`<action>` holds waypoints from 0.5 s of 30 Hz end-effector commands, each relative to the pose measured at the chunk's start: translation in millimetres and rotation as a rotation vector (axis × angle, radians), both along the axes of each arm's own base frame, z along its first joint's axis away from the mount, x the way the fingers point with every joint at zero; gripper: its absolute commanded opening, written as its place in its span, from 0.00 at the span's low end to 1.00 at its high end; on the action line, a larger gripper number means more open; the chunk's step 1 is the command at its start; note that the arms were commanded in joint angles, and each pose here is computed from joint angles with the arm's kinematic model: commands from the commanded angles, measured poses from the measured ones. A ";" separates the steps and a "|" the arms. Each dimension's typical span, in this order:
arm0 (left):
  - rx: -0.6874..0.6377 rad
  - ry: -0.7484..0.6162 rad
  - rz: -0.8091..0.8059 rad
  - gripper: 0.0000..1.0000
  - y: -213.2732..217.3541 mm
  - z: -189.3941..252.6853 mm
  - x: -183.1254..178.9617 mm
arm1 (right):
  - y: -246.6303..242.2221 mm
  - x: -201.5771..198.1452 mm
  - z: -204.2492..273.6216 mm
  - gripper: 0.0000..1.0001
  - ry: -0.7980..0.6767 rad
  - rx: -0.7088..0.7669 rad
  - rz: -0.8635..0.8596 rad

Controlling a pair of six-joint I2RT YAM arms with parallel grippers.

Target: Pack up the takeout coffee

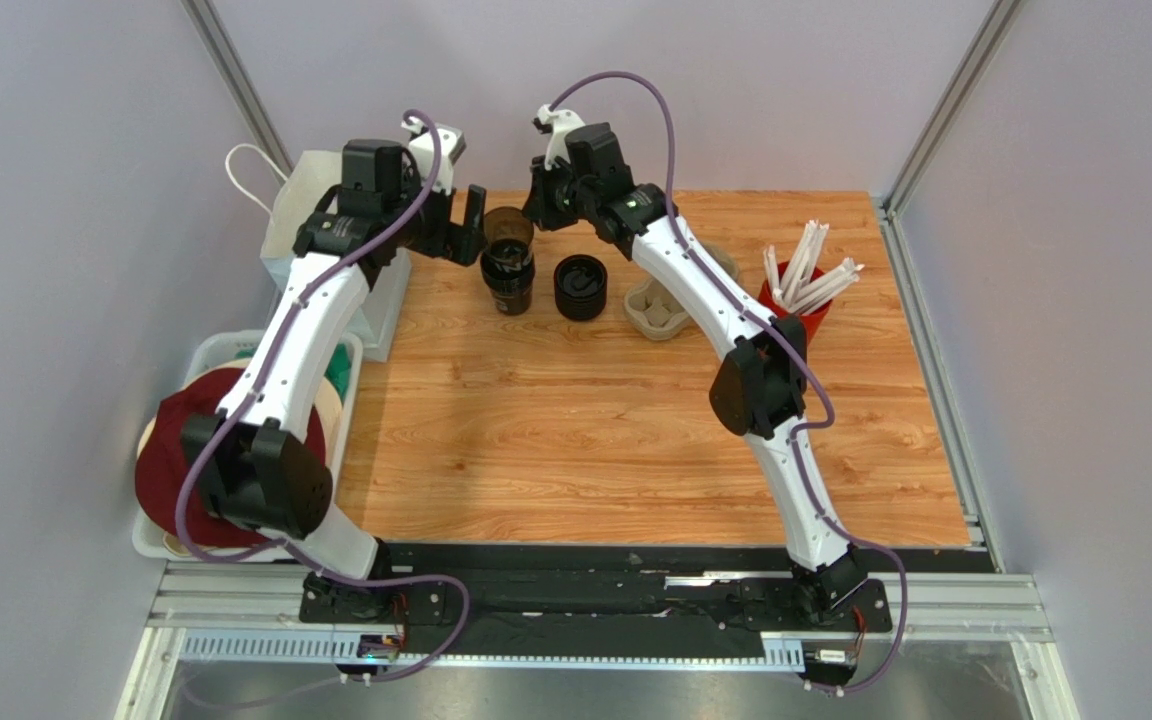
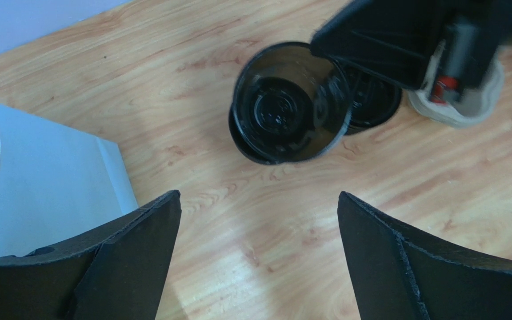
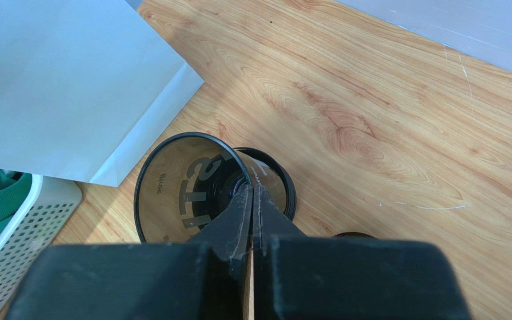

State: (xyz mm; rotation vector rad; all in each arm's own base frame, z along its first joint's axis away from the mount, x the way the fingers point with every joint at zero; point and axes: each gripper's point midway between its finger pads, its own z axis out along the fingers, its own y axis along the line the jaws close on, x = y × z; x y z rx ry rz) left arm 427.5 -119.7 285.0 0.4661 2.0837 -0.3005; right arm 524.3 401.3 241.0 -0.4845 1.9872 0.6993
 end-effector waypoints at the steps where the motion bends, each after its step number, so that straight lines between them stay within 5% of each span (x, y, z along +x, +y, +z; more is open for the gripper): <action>1: 0.007 -0.044 0.061 0.94 2.3 11.2 31.0 | 0.7 -6.7 45.3 0.00 -0.062 0.053 0.004; 15: 0.002 0.028 0.043 0.80 -12.7 -32.6 66.7 | 0.6 -6.9 39.6 0.00 -0.057 0.036 0.007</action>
